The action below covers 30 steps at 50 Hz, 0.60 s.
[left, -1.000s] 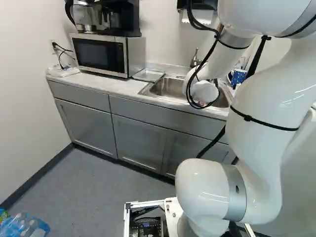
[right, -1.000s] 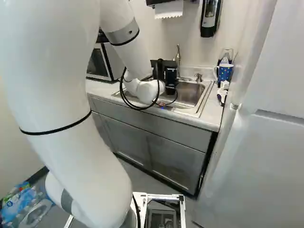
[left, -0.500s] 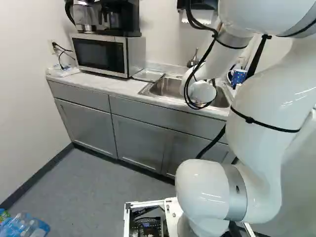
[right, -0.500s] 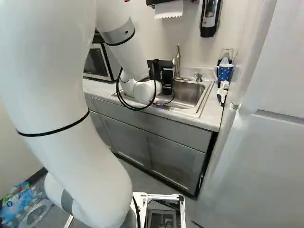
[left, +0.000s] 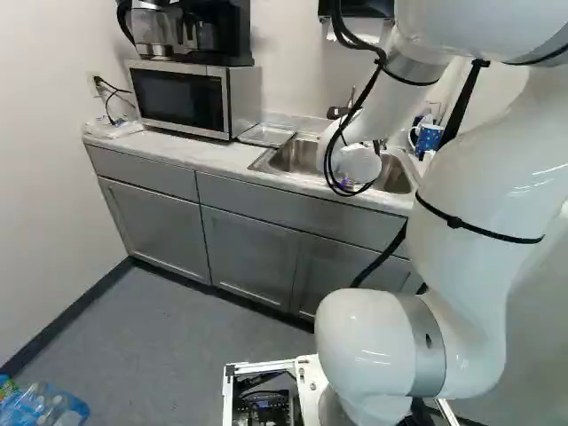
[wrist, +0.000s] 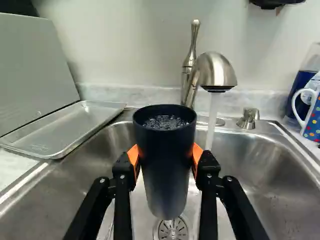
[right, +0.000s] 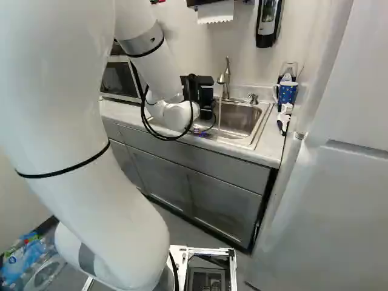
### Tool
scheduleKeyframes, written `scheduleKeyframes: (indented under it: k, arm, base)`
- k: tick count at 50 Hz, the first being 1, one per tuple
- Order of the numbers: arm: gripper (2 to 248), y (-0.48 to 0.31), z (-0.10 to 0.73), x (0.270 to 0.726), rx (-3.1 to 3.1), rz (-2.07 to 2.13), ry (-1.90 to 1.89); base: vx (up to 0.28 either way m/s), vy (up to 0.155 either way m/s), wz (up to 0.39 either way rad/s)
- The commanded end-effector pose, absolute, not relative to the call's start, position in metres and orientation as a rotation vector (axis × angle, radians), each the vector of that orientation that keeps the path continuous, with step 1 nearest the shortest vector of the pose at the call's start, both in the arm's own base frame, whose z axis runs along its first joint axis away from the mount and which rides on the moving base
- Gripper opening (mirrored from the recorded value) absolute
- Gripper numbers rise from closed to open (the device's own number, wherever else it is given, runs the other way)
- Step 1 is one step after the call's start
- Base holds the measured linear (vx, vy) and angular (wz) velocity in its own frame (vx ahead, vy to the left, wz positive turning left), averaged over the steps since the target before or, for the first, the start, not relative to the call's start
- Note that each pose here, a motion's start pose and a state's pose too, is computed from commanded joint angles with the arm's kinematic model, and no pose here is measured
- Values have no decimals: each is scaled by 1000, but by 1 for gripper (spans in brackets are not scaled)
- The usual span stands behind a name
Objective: Rinse the cup and place it in the tray
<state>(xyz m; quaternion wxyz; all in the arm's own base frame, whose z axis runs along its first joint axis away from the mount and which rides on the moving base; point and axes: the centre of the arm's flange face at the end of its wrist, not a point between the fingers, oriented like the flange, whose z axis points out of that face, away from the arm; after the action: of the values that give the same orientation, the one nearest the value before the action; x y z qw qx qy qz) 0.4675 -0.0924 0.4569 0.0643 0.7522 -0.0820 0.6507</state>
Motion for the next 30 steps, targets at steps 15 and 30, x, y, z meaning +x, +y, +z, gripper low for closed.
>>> scheduleKeyframes:
  k: [15,30]
  arm:
    - [122,-77,473,475,2255,2018,-208]
    - [122,-64,488,482,2237,2068,-174]
  base:
    - [0,0,0]
    - [0,0,0]
